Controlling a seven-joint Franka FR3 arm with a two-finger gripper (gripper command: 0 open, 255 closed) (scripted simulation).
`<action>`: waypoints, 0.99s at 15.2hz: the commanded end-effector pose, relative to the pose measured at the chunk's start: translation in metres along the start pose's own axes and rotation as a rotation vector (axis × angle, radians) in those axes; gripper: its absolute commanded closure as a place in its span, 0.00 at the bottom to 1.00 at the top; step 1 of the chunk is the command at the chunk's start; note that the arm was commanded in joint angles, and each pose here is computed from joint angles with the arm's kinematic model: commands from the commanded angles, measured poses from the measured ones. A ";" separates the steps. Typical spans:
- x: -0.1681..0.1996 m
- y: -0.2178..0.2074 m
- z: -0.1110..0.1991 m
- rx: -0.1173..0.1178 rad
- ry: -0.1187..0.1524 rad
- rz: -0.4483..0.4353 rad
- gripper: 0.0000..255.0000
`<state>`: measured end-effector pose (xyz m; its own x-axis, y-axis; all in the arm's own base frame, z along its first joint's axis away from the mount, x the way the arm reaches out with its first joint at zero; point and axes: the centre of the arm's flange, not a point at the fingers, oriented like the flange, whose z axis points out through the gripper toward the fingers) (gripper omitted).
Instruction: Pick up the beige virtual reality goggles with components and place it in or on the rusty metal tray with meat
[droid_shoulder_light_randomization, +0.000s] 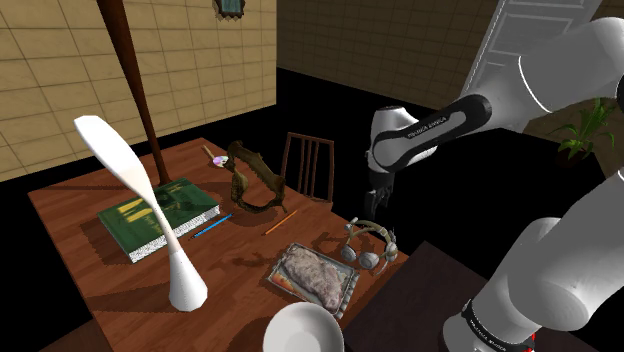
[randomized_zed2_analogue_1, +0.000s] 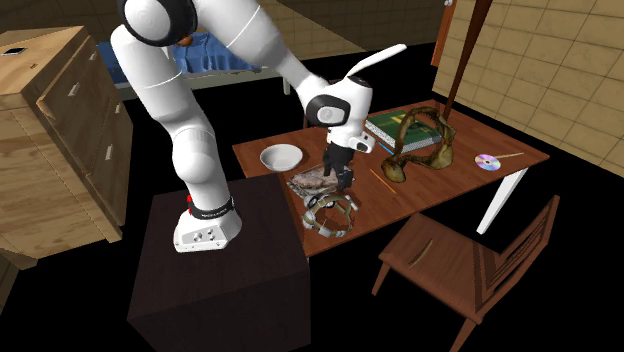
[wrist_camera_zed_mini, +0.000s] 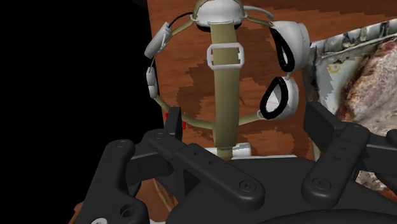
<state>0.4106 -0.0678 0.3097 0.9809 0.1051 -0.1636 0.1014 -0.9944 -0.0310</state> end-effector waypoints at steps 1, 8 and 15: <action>0.015 0.006 0.022 0.003 0.004 -0.015 0.00; 0.015 0.005 0.054 0.003 0.004 -0.015 0.00; 0.015 0.005 0.062 0.003 0.004 -0.015 0.00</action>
<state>0.4160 -0.0708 0.2456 0.9800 0.1195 -0.1590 0.1152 -0.9927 -0.0360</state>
